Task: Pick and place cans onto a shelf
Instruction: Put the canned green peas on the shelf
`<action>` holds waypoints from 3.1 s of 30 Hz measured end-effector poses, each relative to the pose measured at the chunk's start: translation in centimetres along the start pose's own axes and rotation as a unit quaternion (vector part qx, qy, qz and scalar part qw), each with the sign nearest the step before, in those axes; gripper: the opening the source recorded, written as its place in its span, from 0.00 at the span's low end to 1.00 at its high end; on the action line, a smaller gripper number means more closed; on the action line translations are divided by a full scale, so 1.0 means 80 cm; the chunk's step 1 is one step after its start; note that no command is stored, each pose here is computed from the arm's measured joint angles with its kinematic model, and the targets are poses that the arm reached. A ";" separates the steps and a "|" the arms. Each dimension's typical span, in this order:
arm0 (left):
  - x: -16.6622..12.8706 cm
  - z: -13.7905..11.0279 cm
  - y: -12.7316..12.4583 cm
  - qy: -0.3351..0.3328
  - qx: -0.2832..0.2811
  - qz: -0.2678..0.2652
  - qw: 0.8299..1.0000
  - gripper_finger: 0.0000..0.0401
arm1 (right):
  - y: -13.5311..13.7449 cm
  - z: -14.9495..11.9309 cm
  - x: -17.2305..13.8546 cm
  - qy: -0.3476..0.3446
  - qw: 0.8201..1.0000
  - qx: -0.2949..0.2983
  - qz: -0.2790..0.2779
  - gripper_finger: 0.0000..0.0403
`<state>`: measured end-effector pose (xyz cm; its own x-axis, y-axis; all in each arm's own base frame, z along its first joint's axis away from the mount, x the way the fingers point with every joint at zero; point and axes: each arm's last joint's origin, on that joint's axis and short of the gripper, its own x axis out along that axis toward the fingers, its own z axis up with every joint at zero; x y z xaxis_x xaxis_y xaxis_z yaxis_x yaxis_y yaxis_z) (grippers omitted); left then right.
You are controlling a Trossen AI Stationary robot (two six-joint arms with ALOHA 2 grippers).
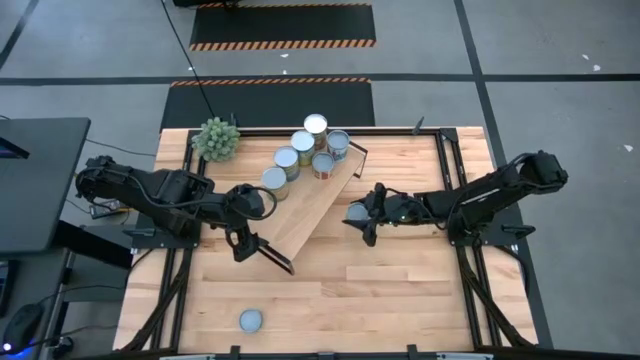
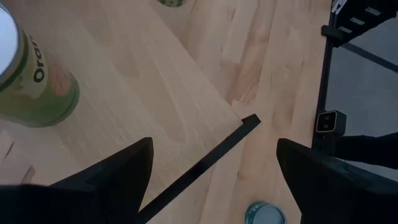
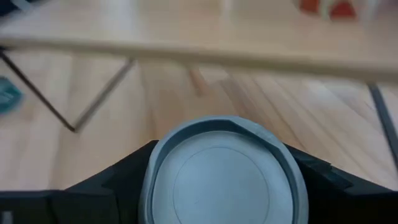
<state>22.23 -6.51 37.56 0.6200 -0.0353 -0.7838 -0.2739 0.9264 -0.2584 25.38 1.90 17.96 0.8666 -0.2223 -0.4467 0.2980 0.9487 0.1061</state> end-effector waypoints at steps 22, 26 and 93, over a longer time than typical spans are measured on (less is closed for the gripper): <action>0.000 0.001 0.000 -0.005 0.000 0.002 1.000 0.86 | 0.020 0.139 0.013 -0.065 0.997 -0.032 0.025 0.73; 0.000 0.001 0.000 -0.006 0.001 0.002 1.000 0.86 | 0.020 0.153 0.042 -0.067 0.996 -0.046 0.023 0.73; 0.000 0.000 -0.002 0.000 0.017 -0.008 1.000 0.86 | 0.042 0.126 0.035 0.039 0.995 -0.068 -0.054 0.86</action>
<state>22.27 -6.62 37.61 0.6241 -0.0507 -0.7797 -0.2380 0.9381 -0.2515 32.84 2.24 26.06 0.7967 -0.3118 -0.5178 0.3263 0.9430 -0.0658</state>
